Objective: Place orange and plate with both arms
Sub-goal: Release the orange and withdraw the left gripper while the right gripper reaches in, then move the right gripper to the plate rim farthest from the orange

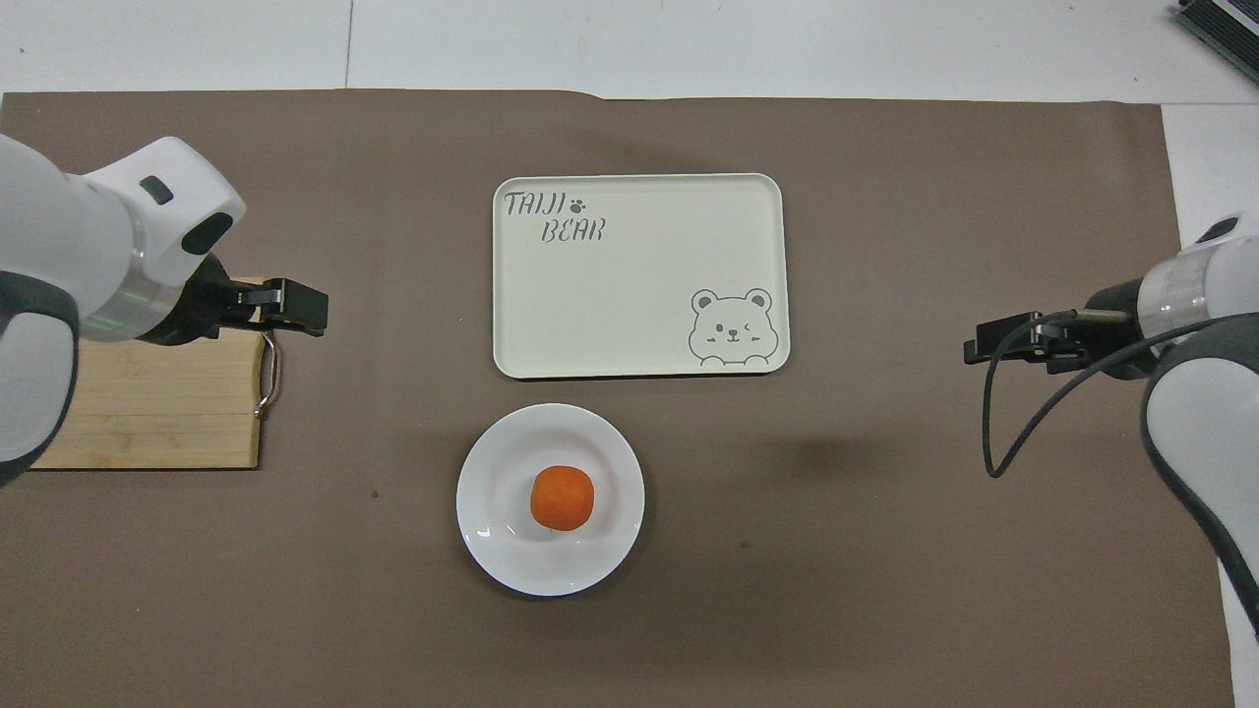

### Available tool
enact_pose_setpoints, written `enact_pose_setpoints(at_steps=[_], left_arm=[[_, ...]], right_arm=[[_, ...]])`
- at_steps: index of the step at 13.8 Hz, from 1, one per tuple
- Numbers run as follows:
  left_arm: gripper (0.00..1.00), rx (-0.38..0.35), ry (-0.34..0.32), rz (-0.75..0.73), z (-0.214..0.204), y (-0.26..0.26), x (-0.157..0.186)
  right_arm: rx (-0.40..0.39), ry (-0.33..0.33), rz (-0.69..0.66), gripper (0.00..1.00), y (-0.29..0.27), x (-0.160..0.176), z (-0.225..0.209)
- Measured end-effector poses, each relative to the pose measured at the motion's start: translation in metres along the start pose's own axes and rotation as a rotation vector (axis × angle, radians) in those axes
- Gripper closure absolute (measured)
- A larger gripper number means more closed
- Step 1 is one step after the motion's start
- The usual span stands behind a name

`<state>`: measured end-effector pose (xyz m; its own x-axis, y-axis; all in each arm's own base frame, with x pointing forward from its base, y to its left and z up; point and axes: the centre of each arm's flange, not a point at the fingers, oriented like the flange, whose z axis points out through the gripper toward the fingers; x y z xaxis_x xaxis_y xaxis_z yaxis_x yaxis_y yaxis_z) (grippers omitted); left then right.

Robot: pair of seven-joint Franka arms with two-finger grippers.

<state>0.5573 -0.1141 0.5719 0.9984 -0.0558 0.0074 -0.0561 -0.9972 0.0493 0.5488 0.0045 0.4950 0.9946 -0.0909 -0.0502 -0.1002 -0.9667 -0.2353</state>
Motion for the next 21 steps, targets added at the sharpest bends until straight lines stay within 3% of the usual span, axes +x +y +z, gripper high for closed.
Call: enact_pose_setpoints(at_steps=[4,14,17,21], left_arm=[[0.00,0.011,-0.038,-0.030,-0.016,-0.040,-0.004],[0.00,0.019,-0.025,0.041,-0.066,-0.072,-0.037],[0.00,0.021,-0.025,0.034,-0.067,-0.102,-0.037],[0.00,0.021,-0.017,0.017,-0.077,-0.152,-0.036]], right_arm=[[0.106,-0.024,0.009,0.00,-0.031,-0.001,0.056],[0.383,-0.024,0.118,0.00,-0.089,-0.003,0.174],[0.493,-0.042,0.066,0.00,-0.115,-0.021,0.216],[0.531,-0.089,-0.011,0.00,-0.128,-0.048,0.257]])
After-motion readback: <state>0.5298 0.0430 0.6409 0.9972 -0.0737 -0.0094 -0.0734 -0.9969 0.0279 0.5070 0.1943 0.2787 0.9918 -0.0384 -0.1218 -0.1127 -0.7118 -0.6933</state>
